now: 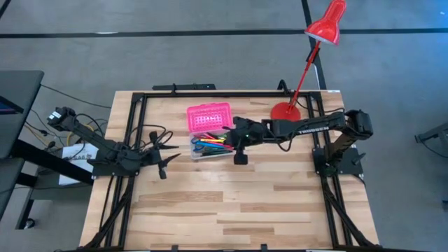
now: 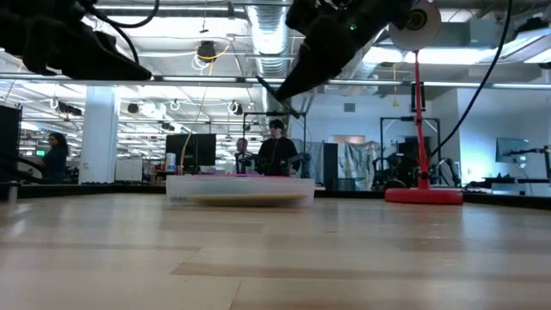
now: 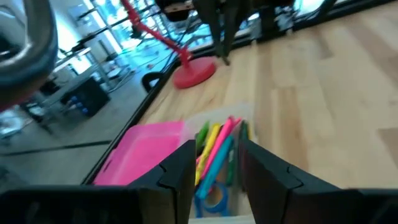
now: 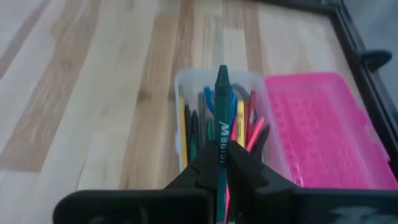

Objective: Pick & place school supplies into a supply box
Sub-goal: Put the green crayon into the pink supply box

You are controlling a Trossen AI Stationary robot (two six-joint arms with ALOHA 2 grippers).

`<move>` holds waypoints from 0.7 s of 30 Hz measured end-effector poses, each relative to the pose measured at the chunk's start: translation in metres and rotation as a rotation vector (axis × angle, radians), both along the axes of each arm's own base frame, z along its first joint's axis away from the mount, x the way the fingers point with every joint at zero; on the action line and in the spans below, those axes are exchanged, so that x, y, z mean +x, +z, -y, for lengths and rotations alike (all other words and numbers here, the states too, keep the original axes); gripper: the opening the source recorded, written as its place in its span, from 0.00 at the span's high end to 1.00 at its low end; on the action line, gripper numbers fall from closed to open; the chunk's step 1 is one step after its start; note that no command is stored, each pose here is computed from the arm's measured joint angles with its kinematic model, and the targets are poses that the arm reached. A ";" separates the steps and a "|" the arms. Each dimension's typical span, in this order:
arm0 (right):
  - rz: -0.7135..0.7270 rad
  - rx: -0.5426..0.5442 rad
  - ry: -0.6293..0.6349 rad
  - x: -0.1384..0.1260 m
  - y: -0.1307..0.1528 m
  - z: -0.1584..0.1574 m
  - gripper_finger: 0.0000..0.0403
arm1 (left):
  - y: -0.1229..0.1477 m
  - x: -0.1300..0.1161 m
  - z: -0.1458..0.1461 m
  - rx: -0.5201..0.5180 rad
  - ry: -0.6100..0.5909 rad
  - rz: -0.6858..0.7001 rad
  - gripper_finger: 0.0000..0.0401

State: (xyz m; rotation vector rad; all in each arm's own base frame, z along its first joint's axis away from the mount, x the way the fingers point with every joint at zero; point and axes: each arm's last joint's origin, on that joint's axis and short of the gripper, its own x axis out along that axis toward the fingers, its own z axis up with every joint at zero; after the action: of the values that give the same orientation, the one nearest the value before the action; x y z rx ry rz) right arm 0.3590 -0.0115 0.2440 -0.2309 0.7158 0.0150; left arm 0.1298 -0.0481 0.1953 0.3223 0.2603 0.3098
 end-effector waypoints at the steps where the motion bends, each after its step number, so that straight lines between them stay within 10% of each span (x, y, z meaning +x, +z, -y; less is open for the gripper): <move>1: 0.009 -0.004 0.004 0.003 -0.002 0.000 0.99 | -0.001 0.000 0.000 0.006 0.013 -0.004 0.70; 21: -0.114 0.038 0.108 0.074 -0.059 0.016 0.99 | -0.005 -0.002 -0.002 0.023 0.060 -0.038 0.70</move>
State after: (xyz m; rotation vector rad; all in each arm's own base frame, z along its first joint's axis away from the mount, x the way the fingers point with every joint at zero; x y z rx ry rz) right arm 0.4332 -0.0271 0.1848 -0.2336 0.8148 0.1456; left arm 0.1276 -0.0457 0.1903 0.3439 0.3044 0.3665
